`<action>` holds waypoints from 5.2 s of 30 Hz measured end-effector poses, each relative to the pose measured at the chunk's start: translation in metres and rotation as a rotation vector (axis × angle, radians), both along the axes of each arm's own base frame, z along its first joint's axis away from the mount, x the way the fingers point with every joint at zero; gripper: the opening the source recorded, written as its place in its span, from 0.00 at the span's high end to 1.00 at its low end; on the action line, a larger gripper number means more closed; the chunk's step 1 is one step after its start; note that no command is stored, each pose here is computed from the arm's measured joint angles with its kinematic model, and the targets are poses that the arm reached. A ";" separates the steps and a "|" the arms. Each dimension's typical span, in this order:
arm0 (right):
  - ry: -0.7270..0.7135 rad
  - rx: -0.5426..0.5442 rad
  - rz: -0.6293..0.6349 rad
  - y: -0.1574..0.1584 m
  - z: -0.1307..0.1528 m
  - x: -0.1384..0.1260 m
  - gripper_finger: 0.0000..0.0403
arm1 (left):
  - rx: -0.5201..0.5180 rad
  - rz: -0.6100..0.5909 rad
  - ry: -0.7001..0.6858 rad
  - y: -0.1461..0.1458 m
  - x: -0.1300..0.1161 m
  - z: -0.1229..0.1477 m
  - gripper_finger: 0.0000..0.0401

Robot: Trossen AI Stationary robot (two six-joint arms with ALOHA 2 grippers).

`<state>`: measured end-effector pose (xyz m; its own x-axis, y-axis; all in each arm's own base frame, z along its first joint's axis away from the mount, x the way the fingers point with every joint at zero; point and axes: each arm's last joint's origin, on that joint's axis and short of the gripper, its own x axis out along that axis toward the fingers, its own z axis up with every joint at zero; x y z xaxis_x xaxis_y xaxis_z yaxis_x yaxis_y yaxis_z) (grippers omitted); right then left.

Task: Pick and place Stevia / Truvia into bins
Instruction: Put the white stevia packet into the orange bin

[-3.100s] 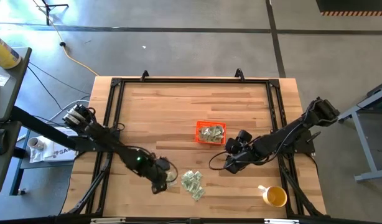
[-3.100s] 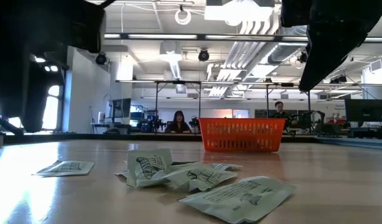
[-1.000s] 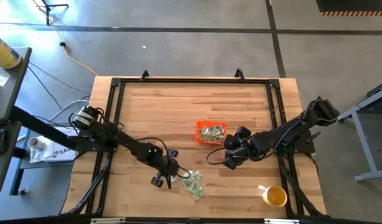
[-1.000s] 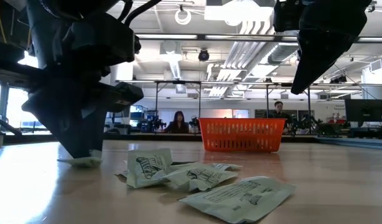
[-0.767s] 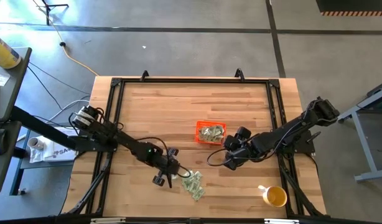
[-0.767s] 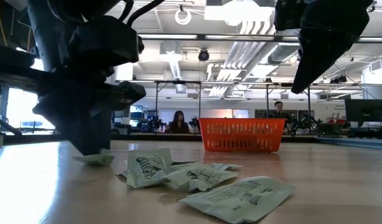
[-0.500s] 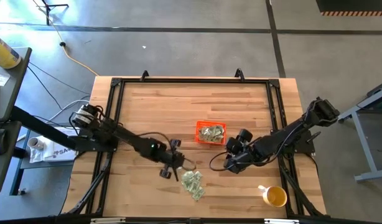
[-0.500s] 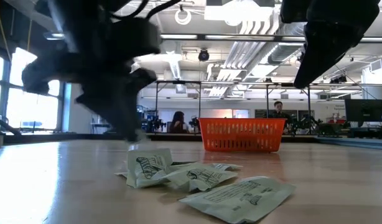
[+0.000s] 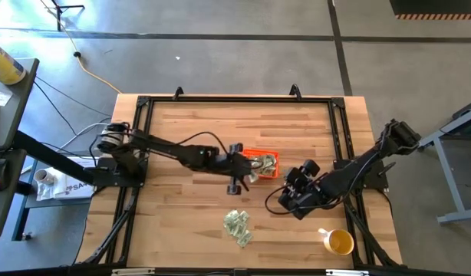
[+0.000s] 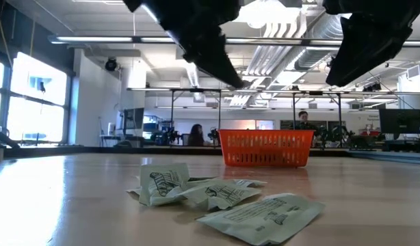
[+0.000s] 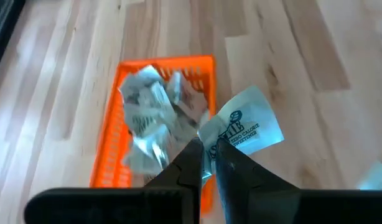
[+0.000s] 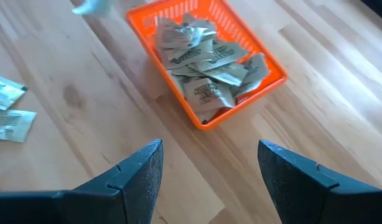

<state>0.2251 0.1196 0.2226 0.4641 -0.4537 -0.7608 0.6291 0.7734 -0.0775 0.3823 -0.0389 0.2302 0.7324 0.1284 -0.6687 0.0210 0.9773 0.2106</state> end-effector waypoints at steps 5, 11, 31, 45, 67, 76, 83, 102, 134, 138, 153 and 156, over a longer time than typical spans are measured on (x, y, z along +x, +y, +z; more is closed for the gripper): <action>0.007 -0.002 -0.001 -0.001 0.000 -0.001 0.37 | 0.004 0.052 0.021 0.024 0.024 -0.019 0.85; 0.025 0.034 0.001 0.000 -0.001 -0.001 0.37 | -0.093 0.197 0.041 0.050 0.044 -0.033 0.83; 0.101 -0.017 0.120 0.001 -0.001 -0.002 0.37 | -0.224 0.119 0.497 -0.022 -0.009 0.003 0.38; 0.150 -0.011 0.239 0.012 -0.012 0.006 0.37 | -0.580 0.402 0.354 -0.085 -0.017 -0.049 0.40; 0.151 0.074 0.180 0.046 -0.046 0.005 0.37 | -0.311 0.485 0.317 -0.122 -0.025 -0.096 0.35; 0.134 0.063 0.156 0.044 -0.045 0.007 0.37 | -0.061 0.537 0.402 -0.098 -0.035 -0.100 0.52; 0.121 0.070 0.125 0.043 -0.045 0.006 0.37 | -0.117 0.484 0.490 -0.075 -0.026 -0.081 0.72; 0.140 0.048 0.123 0.042 -0.045 0.004 0.37 | -0.411 0.408 0.625 -0.032 -0.018 -0.038 0.84; 0.210 0.118 0.095 0.023 -0.046 0.017 0.37 | -0.528 0.509 0.747 -0.026 -0.007 -0.078 0.69; 0.211 0.123 0.081 0.019 -0.046 0.019 0.37 | -0.528 0.491 0.740 -0.026 -0.008 -0.072 0.78; 0.164 0.082 0.049 0.017 -0.041 0.017 0.37 | -0.451 0.427 0.457 0.004 0.017 0.009 0.93; 0.096 0.055 0.029 0.022 -0.031 0.007 0.37 | -0.438 0.429 0.388 0.020 0.024 0.024 0.94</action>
